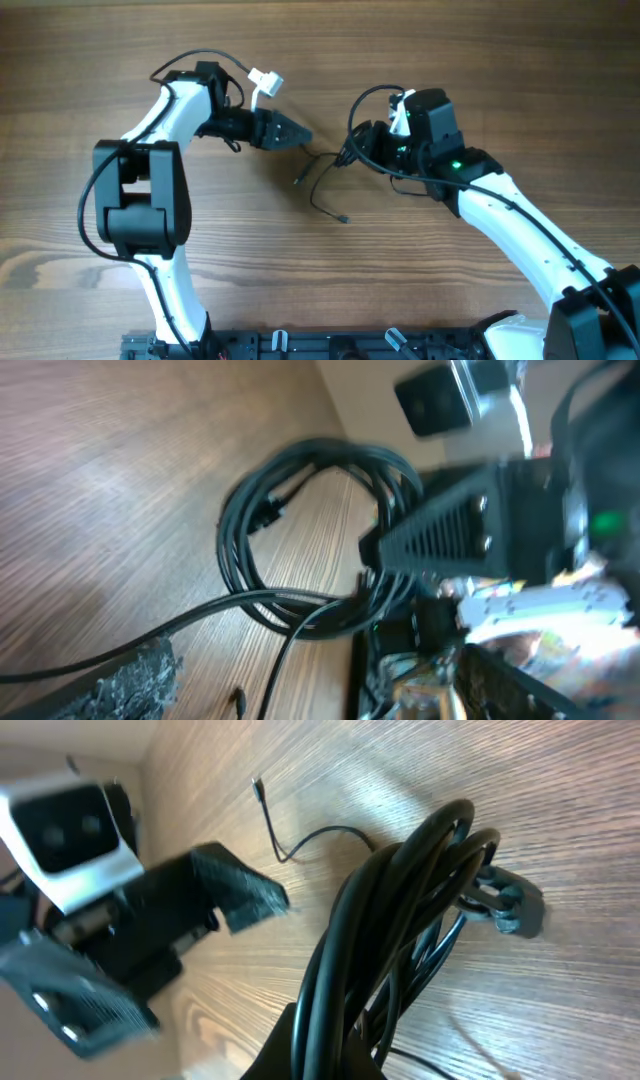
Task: Untangle cables
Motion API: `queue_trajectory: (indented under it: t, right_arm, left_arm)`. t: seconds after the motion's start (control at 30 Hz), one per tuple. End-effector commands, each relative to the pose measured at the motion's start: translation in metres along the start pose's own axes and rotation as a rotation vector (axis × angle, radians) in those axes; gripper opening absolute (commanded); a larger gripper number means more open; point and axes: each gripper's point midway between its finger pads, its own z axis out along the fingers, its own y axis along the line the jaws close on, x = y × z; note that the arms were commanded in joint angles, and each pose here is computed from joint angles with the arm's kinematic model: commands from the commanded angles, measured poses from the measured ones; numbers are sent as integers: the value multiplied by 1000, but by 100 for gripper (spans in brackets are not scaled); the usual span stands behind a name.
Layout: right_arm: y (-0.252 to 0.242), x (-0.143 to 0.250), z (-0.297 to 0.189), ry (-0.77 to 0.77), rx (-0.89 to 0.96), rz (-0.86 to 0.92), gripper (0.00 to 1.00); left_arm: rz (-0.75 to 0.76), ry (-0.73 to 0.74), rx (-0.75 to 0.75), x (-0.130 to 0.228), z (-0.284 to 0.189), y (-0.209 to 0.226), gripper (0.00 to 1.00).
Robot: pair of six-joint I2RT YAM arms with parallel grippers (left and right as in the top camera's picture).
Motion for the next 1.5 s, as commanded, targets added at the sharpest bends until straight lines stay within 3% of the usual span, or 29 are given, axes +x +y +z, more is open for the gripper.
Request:
queue_trajectory:
  t: [0.0, 0.13, 0.23, 0.6, 0.93, 1.03, 1.1, 1.13, 1.47]
  right_arm:
    - [21, -4, -6, 51, -100, 67, 4]
    - [27, -5, -7, 59, -132, 79, 4]
    - [29, -5, -7, 59, -140, 76, 5]
    - [21, -5, -6, 51, -104, 86, 4]
    - [29, -2, -7, 74, -141, 90, 4]
    - [29, -2, -7, 78, -143, 94, 4]
    - [29, -2, -7, 78, -142, 94, 4]
    - [29, -2, -7, 78, -142, 93, 4]
    - [29, -4, -7, 64, -141, 52, 7]
  left_arm:
    - [193, 70, -1, 7, 19, -13, 88]
    - [229, 128, -3, 16, 33, -15, 82]
    - [236, 151, 12, 20, 42, -19, 71]
    - [307, 174, 86, 28, 60, -38, 66]
    - [318, 178, 98, 29, 65, -41, 52]
    - [327, 171, 102, 27, 65, -41, 34]
    - [343, 167, 99, 25, 66, -39, 9]
    - [348, 164, 98, 24, 65, -39, 5]
    - [294, 125, 66, 17, 48, -30, 4]
